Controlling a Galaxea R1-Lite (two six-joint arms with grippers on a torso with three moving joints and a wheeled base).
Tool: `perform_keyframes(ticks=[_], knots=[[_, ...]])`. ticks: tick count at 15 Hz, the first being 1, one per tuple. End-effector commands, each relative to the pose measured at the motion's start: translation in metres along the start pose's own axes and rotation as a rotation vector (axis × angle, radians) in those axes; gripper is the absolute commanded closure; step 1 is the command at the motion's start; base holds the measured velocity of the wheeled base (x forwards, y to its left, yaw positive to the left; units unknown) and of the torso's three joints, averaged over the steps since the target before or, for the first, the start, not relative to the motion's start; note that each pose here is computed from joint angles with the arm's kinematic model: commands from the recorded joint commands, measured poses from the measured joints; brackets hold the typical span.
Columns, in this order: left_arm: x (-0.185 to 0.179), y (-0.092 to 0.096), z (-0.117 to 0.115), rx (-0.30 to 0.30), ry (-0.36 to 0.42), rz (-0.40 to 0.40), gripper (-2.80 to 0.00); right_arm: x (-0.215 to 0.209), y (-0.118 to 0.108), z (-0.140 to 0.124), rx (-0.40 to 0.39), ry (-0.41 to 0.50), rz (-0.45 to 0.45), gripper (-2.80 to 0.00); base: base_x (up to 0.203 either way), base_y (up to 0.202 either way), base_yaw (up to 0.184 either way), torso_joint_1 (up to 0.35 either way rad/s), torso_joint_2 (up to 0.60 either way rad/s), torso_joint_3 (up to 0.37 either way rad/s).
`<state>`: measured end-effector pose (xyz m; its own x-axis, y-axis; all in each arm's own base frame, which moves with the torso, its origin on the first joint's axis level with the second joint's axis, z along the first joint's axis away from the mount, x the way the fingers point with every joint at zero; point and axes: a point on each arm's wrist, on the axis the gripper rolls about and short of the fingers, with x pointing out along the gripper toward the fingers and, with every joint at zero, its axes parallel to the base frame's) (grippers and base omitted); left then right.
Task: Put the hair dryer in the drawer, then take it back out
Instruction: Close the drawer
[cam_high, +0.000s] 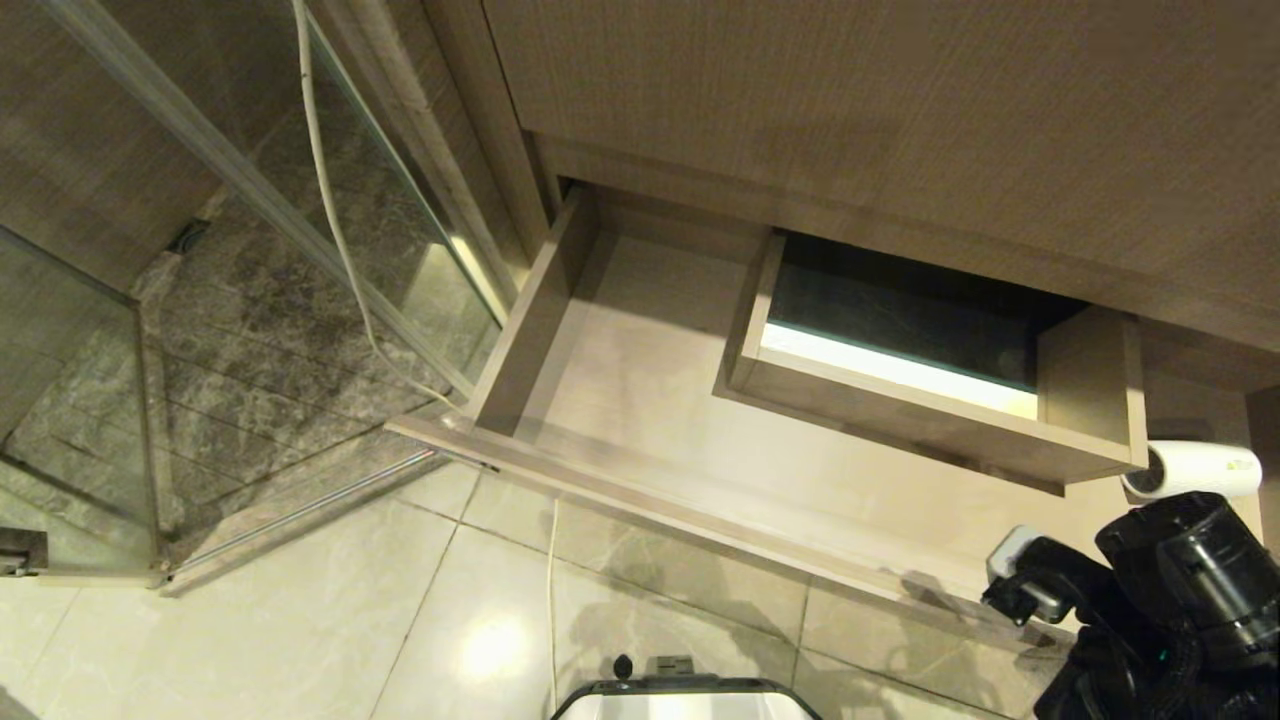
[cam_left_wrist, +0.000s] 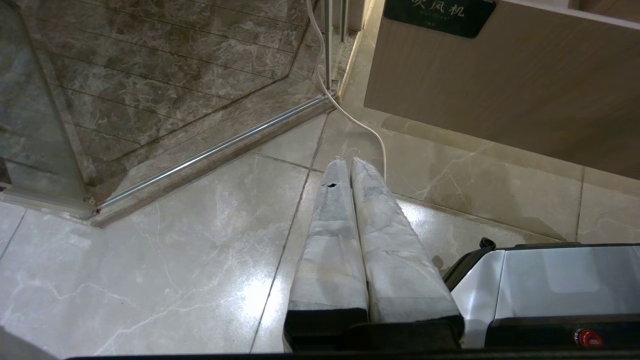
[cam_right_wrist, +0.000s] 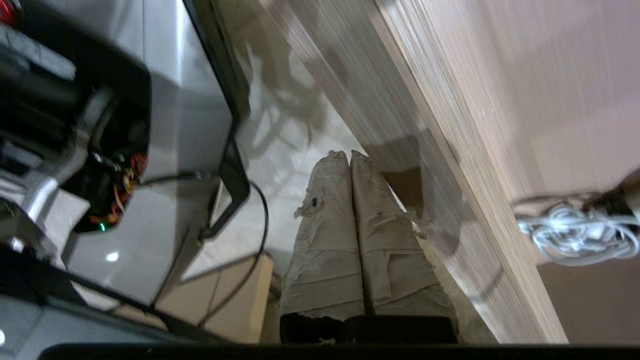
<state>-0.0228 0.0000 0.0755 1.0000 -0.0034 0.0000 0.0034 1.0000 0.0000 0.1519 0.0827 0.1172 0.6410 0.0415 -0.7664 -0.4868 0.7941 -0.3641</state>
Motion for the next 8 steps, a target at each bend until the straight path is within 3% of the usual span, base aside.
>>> perform_keyframes(ticks=[1, 6, 8], knots=[[0.000, 0.000, 0.000, 0.000, 0.001, 0.000, 0.00, 0.005, -0.002, 0.010, 0.013, -0.029, -0.017, 0.00, 0.000, 0.000, 0.000, 0.000, 0.00, 0.000], [0.000, 0.000, 0.000, 0.000, 0.001, 0.000, 0.00, 0.003, -0.013, 0.027, 0.077, -0.156, -0.068, 0.00, 0.000, 0.000, 0.000, 0.000, 0.00, 0.000], [0.000, 0.000, 0.000, 0.000, 0.001, 0.000, 0.00, 0.003, -0.028, 0.046, 0.127, -0.269, -0.131, 0.00, 0.000, 0.000, 0.000, 0.000, 0.00, 0.000]])
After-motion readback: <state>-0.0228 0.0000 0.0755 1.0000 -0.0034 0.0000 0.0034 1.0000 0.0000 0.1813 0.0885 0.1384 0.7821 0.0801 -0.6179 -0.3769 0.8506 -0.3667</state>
